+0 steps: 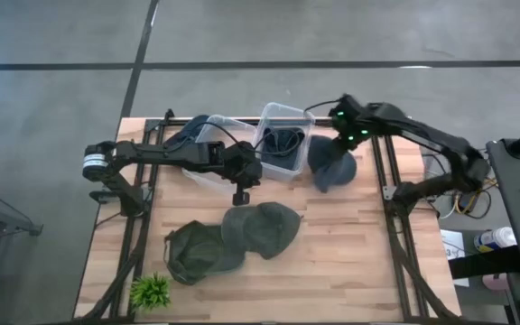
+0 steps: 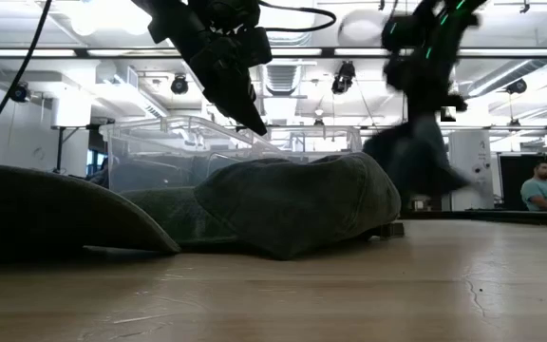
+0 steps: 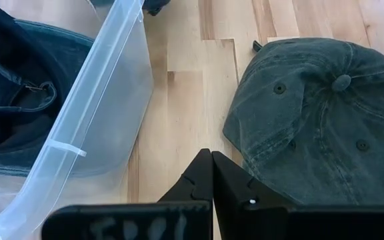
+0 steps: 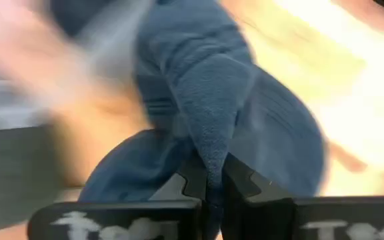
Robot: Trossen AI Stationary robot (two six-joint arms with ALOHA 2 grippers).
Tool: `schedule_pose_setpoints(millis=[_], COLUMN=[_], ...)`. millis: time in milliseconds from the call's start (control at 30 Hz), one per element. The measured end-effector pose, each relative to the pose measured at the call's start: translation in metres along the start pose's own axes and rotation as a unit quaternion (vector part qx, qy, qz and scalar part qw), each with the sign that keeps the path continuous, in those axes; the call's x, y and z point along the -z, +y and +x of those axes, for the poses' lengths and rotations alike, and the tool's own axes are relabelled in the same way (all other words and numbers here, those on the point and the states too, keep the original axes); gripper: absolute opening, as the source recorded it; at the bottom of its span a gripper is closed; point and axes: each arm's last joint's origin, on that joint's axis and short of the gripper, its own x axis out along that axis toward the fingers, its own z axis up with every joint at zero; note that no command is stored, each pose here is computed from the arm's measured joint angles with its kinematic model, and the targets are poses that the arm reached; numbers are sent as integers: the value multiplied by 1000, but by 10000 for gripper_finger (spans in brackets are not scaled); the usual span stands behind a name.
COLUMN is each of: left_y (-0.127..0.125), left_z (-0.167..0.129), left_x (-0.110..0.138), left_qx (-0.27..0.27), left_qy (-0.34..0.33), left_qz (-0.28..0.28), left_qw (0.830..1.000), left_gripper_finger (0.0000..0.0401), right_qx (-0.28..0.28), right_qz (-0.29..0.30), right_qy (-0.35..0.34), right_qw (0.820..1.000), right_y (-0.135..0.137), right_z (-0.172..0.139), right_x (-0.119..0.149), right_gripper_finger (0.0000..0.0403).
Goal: Pick & Place hat
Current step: Put the right blue cap into the right transparent bin
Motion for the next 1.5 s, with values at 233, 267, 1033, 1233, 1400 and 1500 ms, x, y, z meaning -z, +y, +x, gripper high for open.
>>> schedule_pose_setpoints(millis=[233,267,1033,1233,1400,1500], left_y=[1,2,-4,-9,-22,-31], left_z=[-7,-10,-40,-47,-51,-54], left_x=[-16,-21,-88,-95,-99,-99], left_qx=[-6,-8,52,81,135,153], left_qy=[-44,-57,-321,-333,-335,-325], left_qz=[7,9,-29,-35,-28,-21], left_qw=[999,998,945,939,932,933], left_gripper_finger=[0,0,0,0,0,0], right_qx=[-141,-154,-426,-400,-367,-359], right_qz=[90,102,78,58,49,48], right_qy=[-108,-121,-154,-92,-59,-53], right_qw=[980,975,888,910,927,931], right_y=[8,7,76,114,129,133], right_z=[-82,-91,-82,-42,-14,-8], right_x=[51,59,70,61,58,56], right_gripper_finger=[9,9,9,13,37,58])
